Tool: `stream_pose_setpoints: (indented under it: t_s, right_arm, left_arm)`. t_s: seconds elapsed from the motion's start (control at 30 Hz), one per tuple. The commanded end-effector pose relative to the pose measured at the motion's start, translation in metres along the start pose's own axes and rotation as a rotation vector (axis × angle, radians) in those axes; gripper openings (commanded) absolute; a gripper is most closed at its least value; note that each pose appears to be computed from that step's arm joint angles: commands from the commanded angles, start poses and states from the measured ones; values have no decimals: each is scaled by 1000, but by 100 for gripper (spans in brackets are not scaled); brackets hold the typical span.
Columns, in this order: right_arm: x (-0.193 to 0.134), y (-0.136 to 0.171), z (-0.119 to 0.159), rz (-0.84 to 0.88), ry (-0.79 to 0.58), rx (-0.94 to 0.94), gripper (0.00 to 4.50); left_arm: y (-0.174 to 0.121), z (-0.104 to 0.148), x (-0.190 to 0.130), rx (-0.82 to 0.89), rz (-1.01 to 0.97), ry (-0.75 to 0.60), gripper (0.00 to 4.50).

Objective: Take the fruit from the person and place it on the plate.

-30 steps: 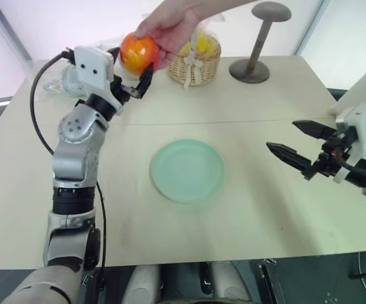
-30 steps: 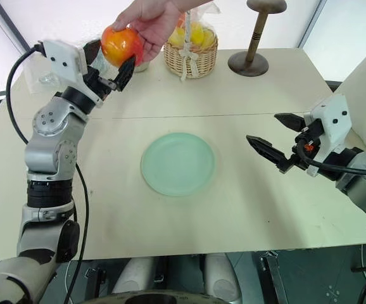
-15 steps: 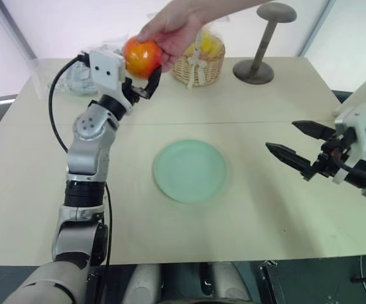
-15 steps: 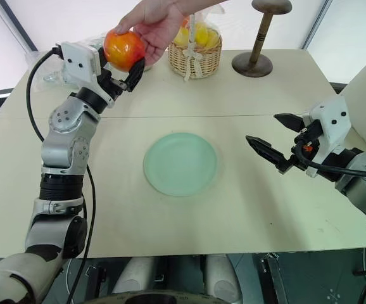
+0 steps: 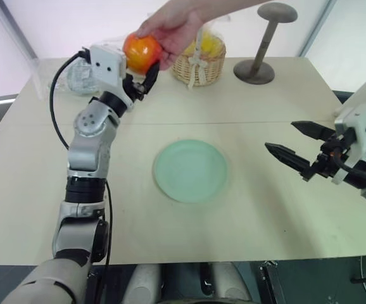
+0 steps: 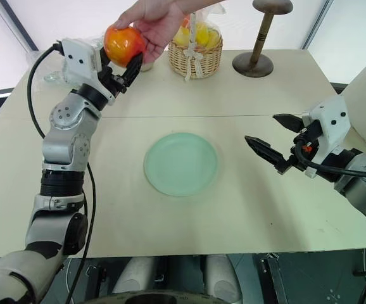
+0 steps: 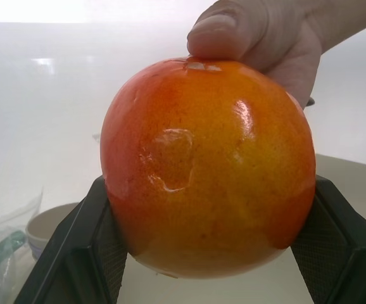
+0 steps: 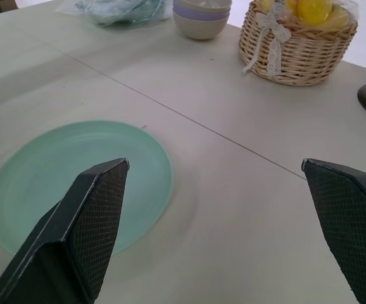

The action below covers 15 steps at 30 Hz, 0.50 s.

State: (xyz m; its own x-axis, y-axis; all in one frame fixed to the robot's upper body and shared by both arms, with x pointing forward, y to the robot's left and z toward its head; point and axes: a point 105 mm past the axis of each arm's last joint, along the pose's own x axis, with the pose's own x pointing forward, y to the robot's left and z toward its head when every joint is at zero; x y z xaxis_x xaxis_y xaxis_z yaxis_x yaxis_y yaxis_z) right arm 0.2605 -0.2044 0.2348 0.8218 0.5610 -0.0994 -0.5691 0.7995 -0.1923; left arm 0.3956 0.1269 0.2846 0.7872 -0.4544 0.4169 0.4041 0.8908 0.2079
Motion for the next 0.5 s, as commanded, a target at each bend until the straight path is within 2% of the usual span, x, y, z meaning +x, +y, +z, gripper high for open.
stream_pose_setpoints:
  t_s: [0.03, 0.27, 0.5]
  right_arm:
    - [-1, 7, 10, 35, -15, -48, 450]
    - [3, 22, 10, 146, 13, -65, 450]
    - [17, 34, 12, 261, 15, -100, 450]
  left_arm:
    - [2, 29, -1, 48, -97, -58, 288]
    - [-4, 29, -16, 79, -413, 56, 288]
    - [-32, 5, -37, 90, -891, 240, 288]
